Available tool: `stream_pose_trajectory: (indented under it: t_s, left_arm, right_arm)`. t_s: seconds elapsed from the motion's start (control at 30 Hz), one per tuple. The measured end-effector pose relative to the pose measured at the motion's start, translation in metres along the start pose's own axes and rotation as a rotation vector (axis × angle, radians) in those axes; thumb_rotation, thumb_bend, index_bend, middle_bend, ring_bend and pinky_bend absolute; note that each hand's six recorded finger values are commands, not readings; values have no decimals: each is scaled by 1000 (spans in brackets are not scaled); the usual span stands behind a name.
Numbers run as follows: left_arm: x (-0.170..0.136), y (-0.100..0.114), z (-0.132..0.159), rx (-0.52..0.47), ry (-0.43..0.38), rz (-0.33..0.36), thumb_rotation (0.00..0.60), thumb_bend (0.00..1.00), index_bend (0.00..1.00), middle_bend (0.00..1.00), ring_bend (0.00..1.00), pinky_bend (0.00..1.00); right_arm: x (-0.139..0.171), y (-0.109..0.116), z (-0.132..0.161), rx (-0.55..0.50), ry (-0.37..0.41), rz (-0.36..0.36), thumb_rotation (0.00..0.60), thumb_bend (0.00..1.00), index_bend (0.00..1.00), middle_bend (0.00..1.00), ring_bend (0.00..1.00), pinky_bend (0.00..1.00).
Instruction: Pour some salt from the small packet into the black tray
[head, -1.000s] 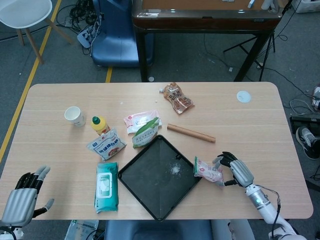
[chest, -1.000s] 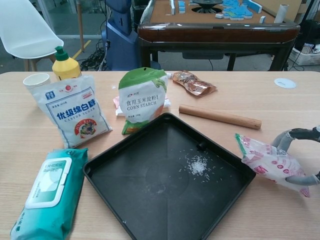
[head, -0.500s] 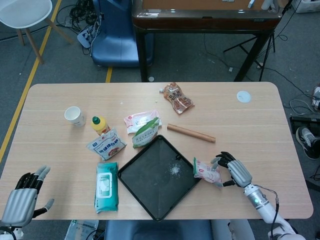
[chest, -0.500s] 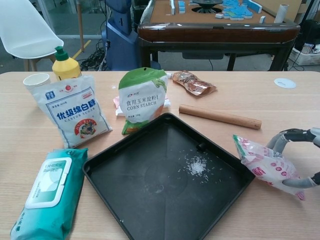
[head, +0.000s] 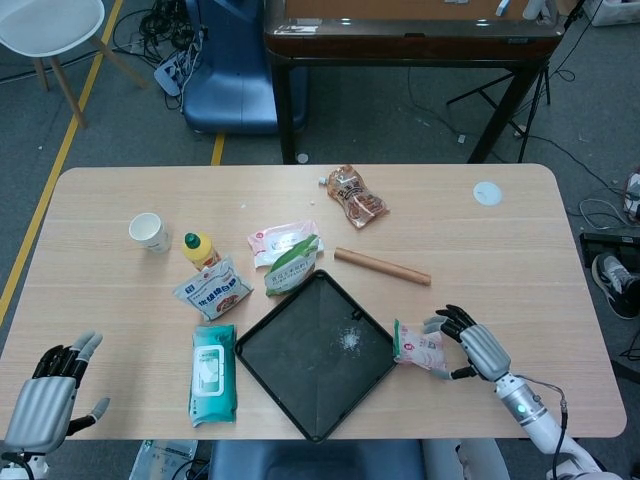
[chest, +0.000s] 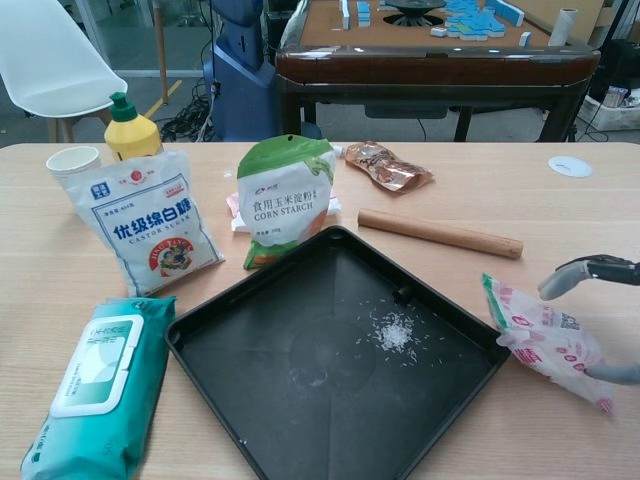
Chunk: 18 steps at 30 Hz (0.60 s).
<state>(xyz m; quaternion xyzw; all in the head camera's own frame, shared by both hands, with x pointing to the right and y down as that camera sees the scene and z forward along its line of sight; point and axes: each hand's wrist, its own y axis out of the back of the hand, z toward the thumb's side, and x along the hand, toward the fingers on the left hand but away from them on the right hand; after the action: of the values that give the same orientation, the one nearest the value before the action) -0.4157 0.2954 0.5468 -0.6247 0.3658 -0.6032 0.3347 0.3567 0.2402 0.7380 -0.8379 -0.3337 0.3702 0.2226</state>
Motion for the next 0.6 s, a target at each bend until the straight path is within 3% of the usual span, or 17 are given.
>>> stream_pose_trajectory:
  t_s: [0.33, 0.43, 0.6]
  left_arm:
    - [-2, 0, -4, -4, 11, -1, 600, 204, 97, 108, 151, 89]
    - [-1, 0, -4, -7, 8, 1, 600, 204, 97, 107, 151, 89]
    - [-2, 0, -6, -9, 11, 2, 600, 204, 97, 107, 151, 89]
  right_arm:
    - [-9, -10, 13, 19, 31, 21, 600, 105, 255, 231, 106, 51]
    - [-15, -15, 16, 12, 24, 23, 600, 197, 266, 265, 123, 50]
    - [-28, -21, 22, -11, 30, 34, 600, 389, 369, 334, 199, 72]
